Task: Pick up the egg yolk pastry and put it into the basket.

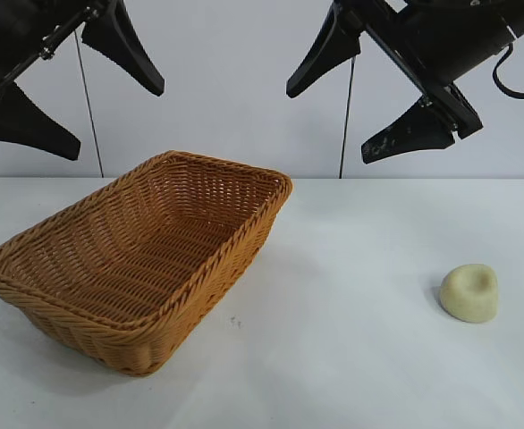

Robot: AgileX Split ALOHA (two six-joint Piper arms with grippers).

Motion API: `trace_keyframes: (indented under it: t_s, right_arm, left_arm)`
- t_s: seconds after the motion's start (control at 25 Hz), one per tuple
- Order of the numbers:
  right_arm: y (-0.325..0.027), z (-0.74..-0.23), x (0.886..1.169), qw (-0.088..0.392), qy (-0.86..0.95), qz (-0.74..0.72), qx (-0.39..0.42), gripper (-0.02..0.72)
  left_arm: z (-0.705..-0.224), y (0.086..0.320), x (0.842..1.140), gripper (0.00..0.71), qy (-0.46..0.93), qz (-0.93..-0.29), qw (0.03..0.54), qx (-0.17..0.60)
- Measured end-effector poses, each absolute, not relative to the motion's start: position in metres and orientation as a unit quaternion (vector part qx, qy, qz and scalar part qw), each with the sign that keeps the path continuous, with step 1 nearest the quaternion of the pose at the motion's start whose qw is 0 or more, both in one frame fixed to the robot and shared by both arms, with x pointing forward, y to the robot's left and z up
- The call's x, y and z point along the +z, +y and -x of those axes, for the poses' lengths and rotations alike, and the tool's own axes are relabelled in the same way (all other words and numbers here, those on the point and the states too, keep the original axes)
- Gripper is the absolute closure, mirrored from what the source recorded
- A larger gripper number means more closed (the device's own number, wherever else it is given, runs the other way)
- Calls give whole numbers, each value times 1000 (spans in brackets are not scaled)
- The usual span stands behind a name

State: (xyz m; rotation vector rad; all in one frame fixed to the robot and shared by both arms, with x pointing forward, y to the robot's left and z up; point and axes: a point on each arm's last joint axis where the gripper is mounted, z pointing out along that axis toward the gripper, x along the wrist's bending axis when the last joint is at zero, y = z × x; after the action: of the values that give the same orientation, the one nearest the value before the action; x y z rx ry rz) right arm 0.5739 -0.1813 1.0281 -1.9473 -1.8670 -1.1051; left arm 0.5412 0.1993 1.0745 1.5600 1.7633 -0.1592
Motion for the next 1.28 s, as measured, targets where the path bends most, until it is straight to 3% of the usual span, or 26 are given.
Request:
trace_keyframes:
  t_s: [0.36, 0.64, 0.88, 1.12, 1.28]
  right_arm:
    - [-181, -574, 1028, 112, -636, 664, -377, 7]
    - [-181, -574, 1028, 112, -636, 664, -377, 7]
    - [-181, -574, 1028, 112, -636, 664, -377, 7]
    - [-181, -574, 1028, 112, -636, 664, -377, 7]
    - [-181, -574, 1028, 112, -636, 664, -377, 7]
  left_arm:
    - [-499, 218, 1092, 18, 754, -559, 344, -40]
    - [-458, 230, 1060, 18, 842, -440, 301, -78]
    - [-452, 218, 1048, 18, 872, -389, 284, -85]
    - [-450, 214, 1046, 18, 906, -322, 272, -22]
    - [-453, 210, 1043, 18, 914, -297, 274, -21]
